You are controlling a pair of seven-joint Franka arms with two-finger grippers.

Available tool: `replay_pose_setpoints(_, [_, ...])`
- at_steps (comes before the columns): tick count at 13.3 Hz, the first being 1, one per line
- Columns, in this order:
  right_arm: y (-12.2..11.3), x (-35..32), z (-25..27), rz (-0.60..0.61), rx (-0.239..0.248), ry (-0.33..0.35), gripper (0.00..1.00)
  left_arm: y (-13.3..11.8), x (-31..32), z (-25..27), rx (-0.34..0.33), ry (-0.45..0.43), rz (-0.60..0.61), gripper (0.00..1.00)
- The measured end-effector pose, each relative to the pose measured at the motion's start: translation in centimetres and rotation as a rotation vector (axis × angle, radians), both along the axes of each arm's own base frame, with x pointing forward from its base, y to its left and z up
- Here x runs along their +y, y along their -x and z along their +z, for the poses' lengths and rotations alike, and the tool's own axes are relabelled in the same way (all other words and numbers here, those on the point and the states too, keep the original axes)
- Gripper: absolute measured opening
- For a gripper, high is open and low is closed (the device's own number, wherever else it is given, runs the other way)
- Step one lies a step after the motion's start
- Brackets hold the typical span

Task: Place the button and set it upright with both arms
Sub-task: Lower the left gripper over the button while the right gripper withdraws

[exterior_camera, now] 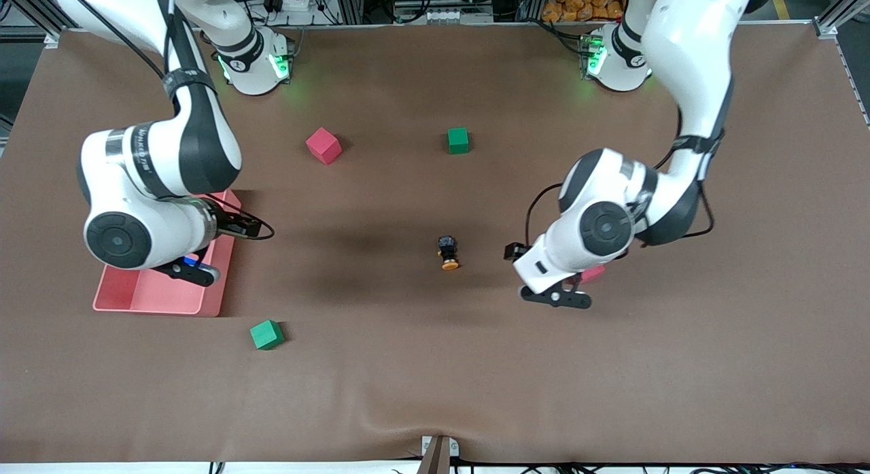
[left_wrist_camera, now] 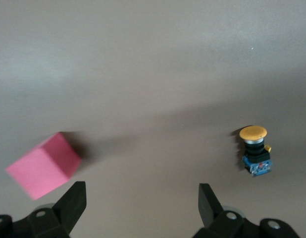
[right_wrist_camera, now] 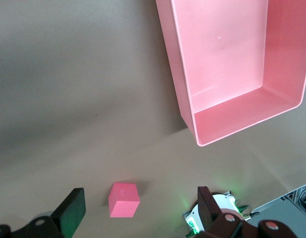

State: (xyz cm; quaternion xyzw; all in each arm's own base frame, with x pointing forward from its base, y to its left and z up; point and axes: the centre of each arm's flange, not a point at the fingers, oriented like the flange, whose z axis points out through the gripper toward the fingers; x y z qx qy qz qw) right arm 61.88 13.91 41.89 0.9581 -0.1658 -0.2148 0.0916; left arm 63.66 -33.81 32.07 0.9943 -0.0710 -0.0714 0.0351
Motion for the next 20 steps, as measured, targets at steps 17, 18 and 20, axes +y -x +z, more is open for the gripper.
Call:
replay_pose_setpoints(17, [4.9, -14.6, 0.7, 0.175, -0.214, -0.113, 1.00, 5.6, -13.4, -11.0, 0.059, 0.101, 0.265, 0.79])
replay_pose_setpoints(18, [5.4, -16.7, 1.3, 0.185, -0.221, -0.128, 1.00, 5.6, -13.4, -11.1, 0.062, 0.098, 0.275, 0.74])
replay_pose_setpoints(20, [6.9, -20.7, 2.7, 0.199, -0.239, -0.155, 1.00, 5.8, -13.4, -11.7, 0.071, 0.092, 0.293, 0.75])
